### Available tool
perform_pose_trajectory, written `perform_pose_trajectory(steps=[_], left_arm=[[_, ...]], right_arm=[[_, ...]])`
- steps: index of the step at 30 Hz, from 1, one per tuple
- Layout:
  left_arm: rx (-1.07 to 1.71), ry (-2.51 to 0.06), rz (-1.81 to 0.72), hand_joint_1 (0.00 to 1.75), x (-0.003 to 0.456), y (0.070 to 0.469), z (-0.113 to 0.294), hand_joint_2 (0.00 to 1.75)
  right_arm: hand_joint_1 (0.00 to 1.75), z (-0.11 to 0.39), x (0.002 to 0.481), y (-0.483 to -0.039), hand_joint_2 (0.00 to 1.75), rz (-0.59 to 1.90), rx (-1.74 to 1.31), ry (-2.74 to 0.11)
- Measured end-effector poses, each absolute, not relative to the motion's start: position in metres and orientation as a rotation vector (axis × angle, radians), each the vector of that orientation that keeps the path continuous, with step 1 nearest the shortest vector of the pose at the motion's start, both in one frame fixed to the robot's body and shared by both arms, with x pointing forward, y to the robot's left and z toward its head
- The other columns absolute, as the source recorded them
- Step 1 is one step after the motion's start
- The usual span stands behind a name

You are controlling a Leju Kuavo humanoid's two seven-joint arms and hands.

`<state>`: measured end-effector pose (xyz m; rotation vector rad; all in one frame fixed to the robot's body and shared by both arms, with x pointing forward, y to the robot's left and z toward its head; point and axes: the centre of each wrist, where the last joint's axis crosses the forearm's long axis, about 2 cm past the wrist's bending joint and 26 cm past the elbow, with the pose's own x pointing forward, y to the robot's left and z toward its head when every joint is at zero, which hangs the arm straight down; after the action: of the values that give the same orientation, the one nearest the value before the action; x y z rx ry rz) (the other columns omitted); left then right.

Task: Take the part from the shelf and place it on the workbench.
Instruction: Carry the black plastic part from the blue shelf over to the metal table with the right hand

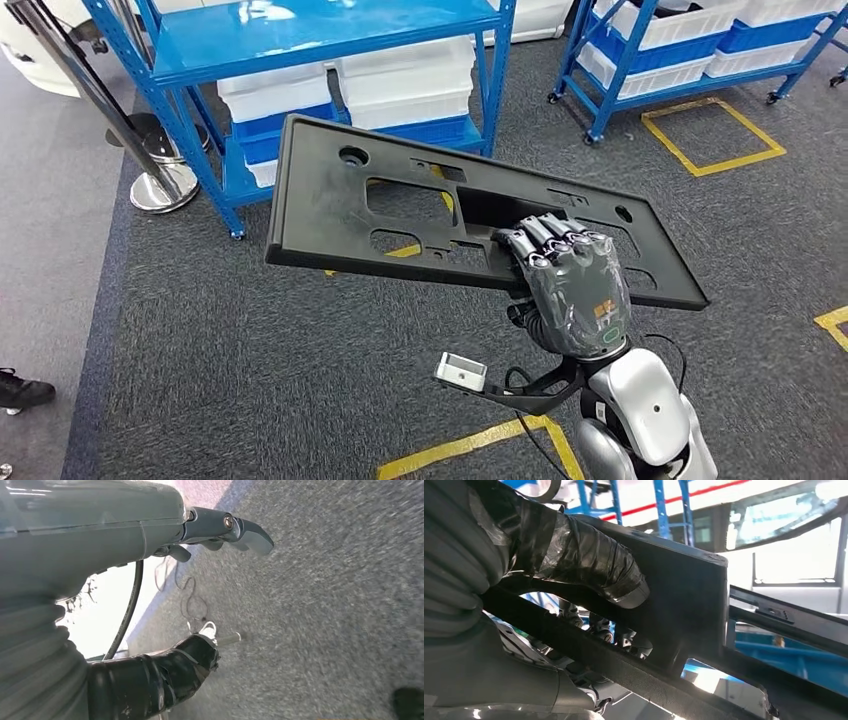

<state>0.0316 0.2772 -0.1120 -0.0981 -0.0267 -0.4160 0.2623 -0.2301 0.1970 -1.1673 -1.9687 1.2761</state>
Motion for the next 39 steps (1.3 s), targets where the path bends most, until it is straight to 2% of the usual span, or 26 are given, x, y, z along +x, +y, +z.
perform_pose_trajectory(steps=[39], left_arm=[[-0.094,-0.022,-0.404,0.00,0.0299,0.2752,-0.1120,1.75]], right_arm=[[1.75,0.1962,0.2601,-0.2325,1.75,1.279,-1.160,-1.951]])
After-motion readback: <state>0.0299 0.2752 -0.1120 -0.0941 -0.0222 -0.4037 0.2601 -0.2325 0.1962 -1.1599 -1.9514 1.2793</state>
